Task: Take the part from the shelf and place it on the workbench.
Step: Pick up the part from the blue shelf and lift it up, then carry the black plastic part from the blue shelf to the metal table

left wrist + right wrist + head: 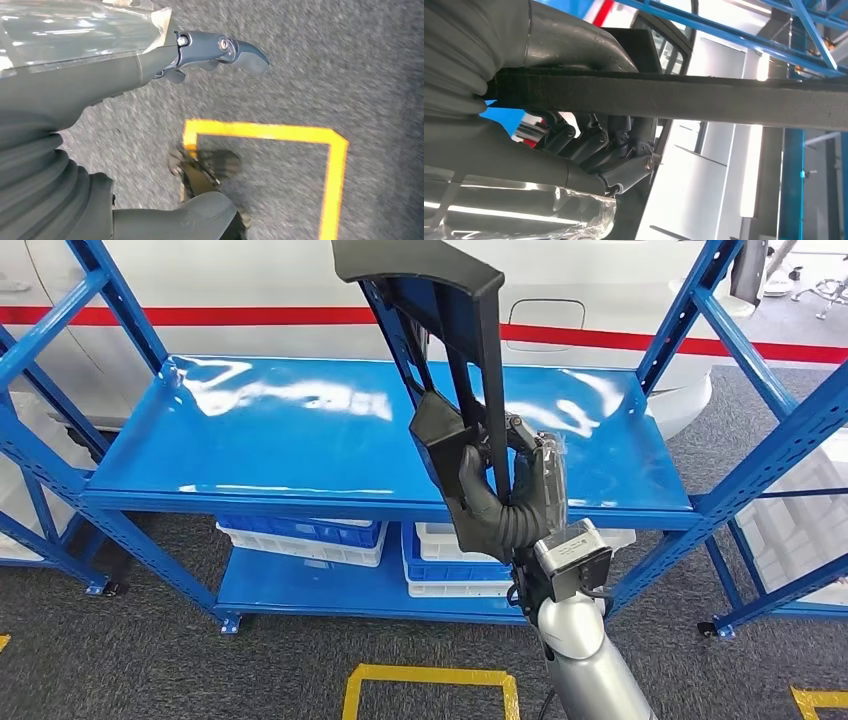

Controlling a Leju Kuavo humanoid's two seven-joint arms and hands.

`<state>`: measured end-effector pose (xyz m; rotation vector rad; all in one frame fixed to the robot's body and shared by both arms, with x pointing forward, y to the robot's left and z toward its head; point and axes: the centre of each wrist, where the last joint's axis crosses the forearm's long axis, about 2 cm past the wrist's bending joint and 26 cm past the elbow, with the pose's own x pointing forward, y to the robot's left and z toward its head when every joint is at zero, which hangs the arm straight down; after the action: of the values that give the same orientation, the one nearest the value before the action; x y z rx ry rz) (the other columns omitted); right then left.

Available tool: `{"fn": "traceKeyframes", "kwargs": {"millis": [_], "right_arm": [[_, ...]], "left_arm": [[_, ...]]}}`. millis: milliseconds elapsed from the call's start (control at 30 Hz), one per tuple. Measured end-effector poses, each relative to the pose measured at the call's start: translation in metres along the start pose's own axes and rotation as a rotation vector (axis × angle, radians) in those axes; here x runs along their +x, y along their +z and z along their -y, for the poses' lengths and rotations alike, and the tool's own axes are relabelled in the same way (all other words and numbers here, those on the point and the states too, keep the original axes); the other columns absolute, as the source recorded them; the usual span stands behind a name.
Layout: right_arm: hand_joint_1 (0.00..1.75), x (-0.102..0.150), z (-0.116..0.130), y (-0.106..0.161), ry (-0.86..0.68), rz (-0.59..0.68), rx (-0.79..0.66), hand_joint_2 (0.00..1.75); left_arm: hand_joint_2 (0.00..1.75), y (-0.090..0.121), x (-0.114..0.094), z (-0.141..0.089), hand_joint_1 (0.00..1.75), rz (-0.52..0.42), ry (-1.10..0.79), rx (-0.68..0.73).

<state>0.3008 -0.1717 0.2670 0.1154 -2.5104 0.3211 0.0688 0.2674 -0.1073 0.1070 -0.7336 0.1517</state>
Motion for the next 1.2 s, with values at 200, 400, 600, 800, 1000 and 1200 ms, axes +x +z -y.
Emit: {"fn": "traceKeyframes", "kwargs": {"millis": [200, 400, 600, 800, 1000, 1200], "right_arm": [[1.75, 0.0010, 0.0002, 0.0013, 0.003, 0.005, 0.011, 1.75], [1.75, 0.0021, -0.0002, 0.0006, 0.001, 0.015, 0.015, 1.75], [1.75, 0.0023, -0.0016, 0.0006, -0.003, 0.018, 0.024, 1.75], [1.75, 0.0031, -0.0021, -0.0018, -0.007, 0.031, 0.030, 1.75], [1.75, 0.0024, -0.0011, -0.0009, -0.010, 0.031, 0.034, 1.75], [1.75, 0.0016, -0.0001, 0.0020, -0.009, 0.028, 0.035, 1.75]], "left_arm": [[1.75, -0.0004, 0.0009, 0.0015, 0.00, 0.003, -0.005, -0.010], [1.75, -0.0009, 0.0014, 0.0005, 0.00, 0.005, -0.007, -0.010], [1.75, -0.0011, 0.0018, 0.0002, 0.00, 0.005, -0.008, -0.009], [1.75, -0.0025, 0.0039, 0.0008, 0.00, 0.012, -0.007, -0.010], [1.75, -0.0028, 0.0047, 0.0021, 0.00, 0.016, -0.006, -0.010], [1.75, -0.0027, 0.0048, 0.0033, 0.00, 0.016, -0.015, -0.017]]}}
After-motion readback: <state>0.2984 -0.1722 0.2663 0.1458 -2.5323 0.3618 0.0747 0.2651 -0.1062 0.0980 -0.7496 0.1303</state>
